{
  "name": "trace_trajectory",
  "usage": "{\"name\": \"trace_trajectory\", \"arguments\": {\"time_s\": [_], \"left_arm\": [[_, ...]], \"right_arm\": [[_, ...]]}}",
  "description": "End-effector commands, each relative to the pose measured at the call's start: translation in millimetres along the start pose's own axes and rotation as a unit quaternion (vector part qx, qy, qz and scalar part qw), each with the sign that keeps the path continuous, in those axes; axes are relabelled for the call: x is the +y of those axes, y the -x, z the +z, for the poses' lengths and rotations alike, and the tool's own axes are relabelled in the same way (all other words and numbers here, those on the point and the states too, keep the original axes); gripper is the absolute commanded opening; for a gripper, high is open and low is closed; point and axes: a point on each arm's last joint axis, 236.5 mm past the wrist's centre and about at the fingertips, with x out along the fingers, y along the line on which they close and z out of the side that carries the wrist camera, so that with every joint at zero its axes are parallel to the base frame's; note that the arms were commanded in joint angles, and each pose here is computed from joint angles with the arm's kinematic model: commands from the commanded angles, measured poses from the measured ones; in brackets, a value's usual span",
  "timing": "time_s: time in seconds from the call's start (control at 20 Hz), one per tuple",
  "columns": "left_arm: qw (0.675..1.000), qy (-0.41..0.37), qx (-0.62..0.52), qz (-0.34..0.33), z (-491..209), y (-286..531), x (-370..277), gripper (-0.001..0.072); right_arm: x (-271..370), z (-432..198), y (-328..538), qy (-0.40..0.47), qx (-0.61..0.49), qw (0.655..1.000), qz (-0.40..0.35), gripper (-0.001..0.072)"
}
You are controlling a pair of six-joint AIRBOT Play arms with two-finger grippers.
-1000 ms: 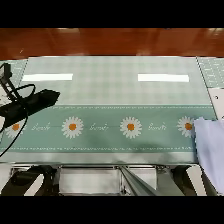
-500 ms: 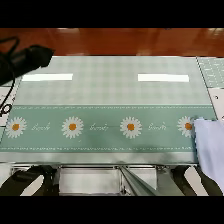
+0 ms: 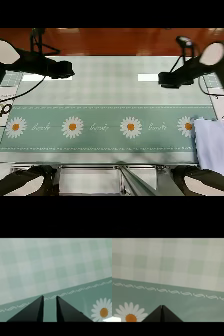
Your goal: Fold the shirts.
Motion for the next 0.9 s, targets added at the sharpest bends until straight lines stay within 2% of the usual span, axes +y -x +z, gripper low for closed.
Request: {"name": "trace_trajectory", "arguments": {"time_s": [0.0,0.85], "left_arm": [[0.997,0.014,0.062,0.033,-30.2,-13.8,19.4,0.0225],[0.998,0.014,0.061,0.033,-29.6,-14.2,19.1,0.0226]], "right_arm": [[-3.2,-15.6,-32.9,0.022,0.056,0.997,-0.048,0.0024],[-3.2,-16.1,-30.9,0.022,0.055,0.997,-0.048,0.0024]]}}
